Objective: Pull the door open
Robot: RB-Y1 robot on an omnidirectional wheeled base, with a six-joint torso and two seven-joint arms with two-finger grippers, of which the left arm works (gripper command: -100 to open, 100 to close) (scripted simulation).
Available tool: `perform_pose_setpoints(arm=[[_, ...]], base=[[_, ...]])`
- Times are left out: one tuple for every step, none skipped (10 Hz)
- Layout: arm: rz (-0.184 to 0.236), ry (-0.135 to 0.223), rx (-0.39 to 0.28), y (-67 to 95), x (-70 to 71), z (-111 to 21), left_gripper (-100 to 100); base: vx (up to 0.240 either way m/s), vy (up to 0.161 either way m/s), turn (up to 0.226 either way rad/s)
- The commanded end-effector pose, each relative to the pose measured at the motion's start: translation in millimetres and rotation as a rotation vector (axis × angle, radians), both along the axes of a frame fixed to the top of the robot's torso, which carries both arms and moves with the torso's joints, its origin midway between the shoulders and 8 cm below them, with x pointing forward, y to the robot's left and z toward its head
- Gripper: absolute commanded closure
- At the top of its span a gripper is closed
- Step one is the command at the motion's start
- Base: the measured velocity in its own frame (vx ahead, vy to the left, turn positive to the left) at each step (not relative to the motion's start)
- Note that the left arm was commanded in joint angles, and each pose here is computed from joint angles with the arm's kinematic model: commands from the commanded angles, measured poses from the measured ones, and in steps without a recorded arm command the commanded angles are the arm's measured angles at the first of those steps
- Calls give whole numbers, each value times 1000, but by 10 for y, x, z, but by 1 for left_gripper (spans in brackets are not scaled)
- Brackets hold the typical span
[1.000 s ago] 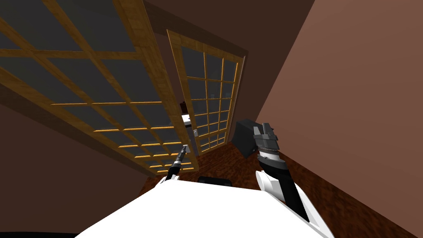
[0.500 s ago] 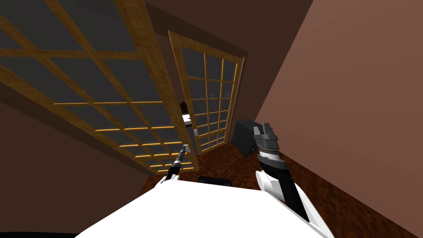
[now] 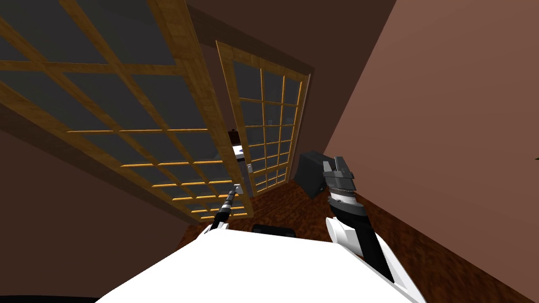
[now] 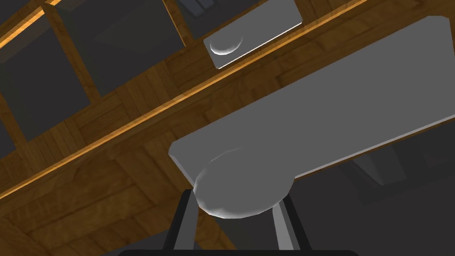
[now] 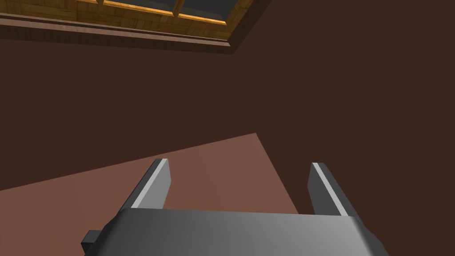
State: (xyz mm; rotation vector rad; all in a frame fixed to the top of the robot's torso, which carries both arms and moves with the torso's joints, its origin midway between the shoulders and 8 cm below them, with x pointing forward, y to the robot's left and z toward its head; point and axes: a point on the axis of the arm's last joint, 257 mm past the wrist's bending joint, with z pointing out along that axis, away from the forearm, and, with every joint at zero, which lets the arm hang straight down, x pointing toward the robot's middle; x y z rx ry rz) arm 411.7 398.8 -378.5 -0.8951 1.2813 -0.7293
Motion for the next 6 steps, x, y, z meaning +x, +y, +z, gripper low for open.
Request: perform_pose_setpoints(arm=[[-21, -12, -45, -142, 53, -1, 100], [-24, -19, -89, -146, 57, 2, 100], [-26, -25, -122, -150, 62, 5, 100], [-27, -28, -139, -150, 62, 5, 100], [-29, -34, -178, -154, 66, 8, 100], [-29, -35, -186, -154, 66, 8, 100]], base=[[-23, 7, -20], [-21, 6, -18], [-20, 9, -18], [-21, 13, -13], [-27, 12, -20], [-25, 4, -32]])
